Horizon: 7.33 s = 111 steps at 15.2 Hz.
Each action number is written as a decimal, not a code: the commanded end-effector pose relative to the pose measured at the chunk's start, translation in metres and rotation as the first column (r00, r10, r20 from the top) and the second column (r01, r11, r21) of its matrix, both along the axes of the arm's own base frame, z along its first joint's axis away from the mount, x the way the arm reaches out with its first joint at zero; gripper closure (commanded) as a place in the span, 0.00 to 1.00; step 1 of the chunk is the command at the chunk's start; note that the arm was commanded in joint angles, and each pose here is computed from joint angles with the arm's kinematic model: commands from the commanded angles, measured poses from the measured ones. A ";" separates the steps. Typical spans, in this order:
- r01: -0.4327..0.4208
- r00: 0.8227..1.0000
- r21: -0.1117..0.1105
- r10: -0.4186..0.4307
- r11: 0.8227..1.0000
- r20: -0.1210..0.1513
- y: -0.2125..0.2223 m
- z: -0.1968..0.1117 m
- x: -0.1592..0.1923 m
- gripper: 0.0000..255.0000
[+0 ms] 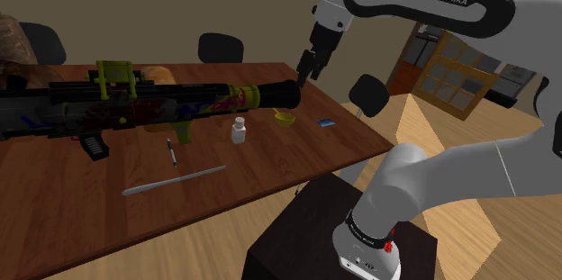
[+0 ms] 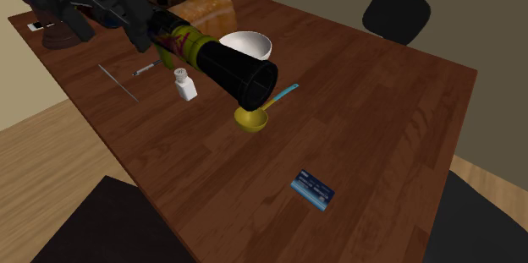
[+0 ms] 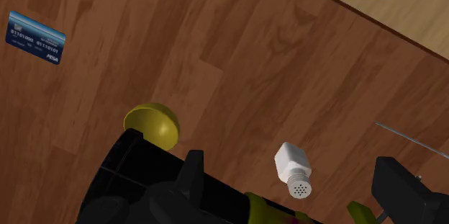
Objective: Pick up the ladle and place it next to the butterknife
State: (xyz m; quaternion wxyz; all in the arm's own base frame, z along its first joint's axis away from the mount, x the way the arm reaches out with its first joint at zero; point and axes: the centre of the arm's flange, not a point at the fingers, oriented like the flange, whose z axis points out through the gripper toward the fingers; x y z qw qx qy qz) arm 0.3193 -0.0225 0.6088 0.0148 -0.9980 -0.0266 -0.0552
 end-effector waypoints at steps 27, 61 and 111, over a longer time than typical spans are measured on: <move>0.438 0.890 0.120 -0.412 0.891 -0.194 -0.195 -0.235 0.197 0.00; 0.443 0.888 0.121 -0.416 0.888 -0.196 -0.191 -0.235 0.198 1.00; 0.443 0.888 0.121 -0.416 0.888 -0.196 0.062 -0.214 0.059 1.00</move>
